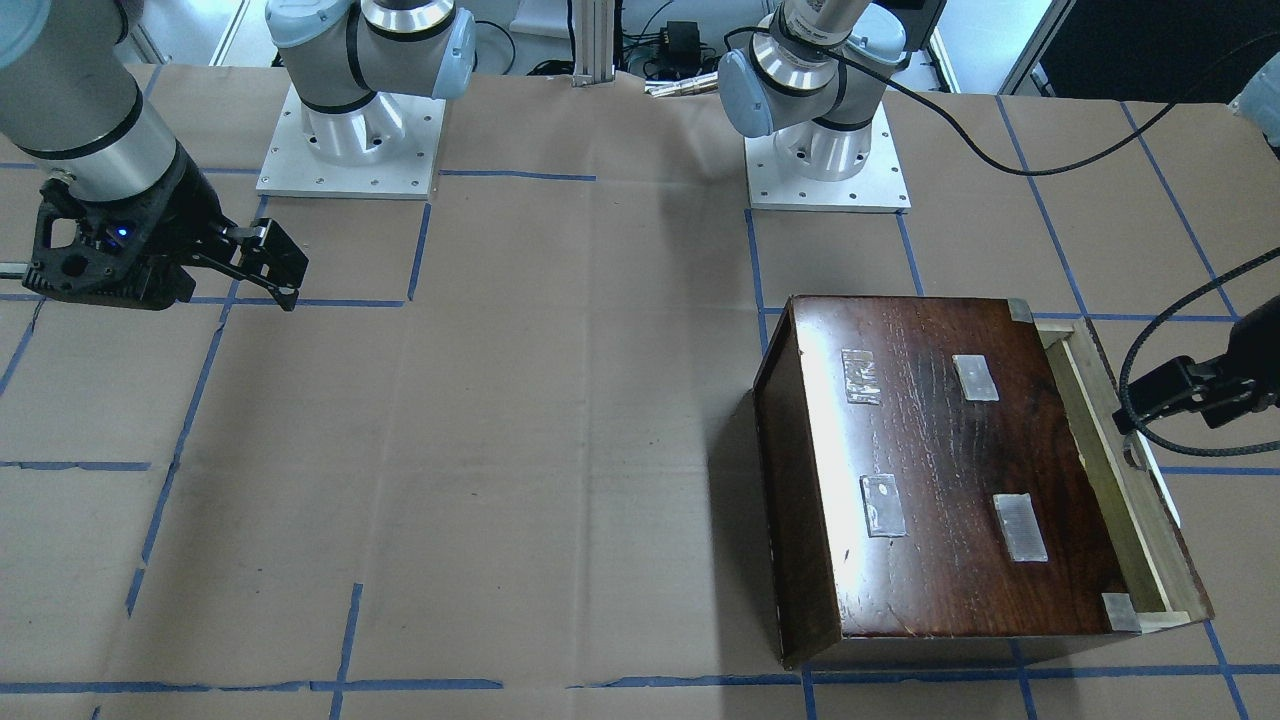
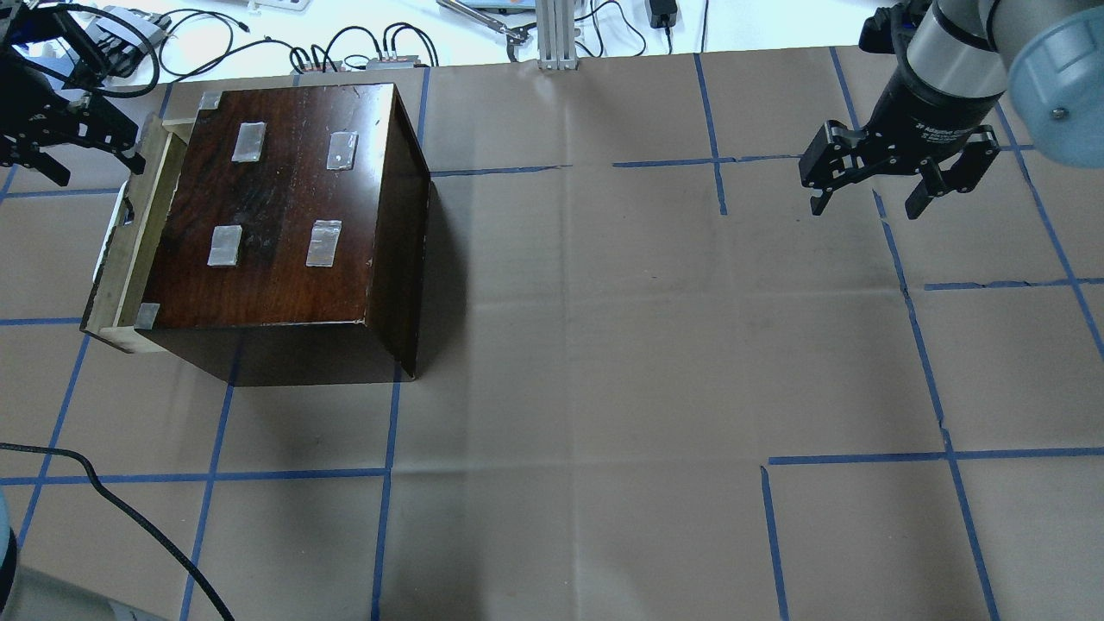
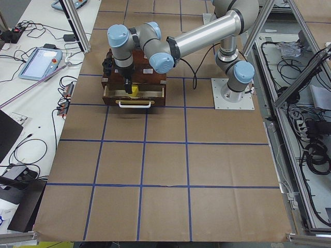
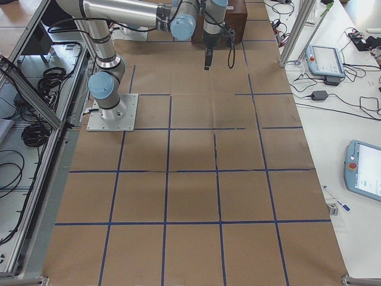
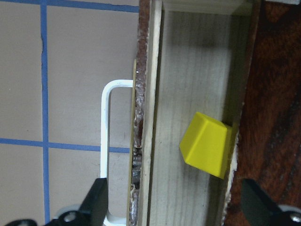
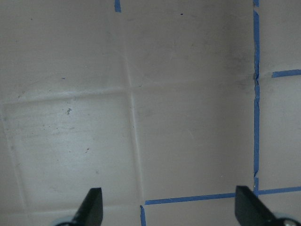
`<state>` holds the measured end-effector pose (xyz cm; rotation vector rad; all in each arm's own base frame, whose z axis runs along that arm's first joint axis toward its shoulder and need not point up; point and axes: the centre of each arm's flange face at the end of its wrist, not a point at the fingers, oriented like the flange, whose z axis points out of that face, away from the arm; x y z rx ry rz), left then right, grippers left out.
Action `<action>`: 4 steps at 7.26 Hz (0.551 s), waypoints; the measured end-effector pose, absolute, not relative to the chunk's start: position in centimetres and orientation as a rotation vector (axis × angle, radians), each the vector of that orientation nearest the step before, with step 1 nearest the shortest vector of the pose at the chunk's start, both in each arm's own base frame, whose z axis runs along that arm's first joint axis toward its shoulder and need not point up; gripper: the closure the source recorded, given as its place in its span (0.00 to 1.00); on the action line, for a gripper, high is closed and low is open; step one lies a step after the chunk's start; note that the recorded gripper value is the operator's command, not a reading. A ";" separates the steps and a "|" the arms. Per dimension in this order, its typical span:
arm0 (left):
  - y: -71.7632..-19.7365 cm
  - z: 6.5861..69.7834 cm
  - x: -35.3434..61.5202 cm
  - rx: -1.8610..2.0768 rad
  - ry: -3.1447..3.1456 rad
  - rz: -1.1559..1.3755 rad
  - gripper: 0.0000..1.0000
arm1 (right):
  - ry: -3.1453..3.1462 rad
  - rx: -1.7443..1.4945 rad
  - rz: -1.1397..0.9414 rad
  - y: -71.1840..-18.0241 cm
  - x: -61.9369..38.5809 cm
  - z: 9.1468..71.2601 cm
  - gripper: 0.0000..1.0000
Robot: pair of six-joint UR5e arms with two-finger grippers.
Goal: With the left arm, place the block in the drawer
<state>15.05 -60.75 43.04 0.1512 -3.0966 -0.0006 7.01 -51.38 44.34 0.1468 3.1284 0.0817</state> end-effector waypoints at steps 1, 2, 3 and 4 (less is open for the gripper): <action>-59.9 44.3 14.5 0.181 -3.094 -0.003 0.01 | 3.128 0.147 0.082 -51.4 7.0 44.3 0.00; -59.1 45.6 13.4 0.230 -3.088 0.002 0.01 | 3.128 0.147 0.083 -51.4 7.0 44.3 0.00; -58.5 46.9 11.3 0.275 -3.083 0.008 0.01 | 3.128 0.147 0.083 -51.4 7.0 44.3 0.00; -58.2 47.7 7.9 0.314 -3.080 0.013 0.01 | 3.128 0.147 0.083 -51.4 7.0 44.3 0.00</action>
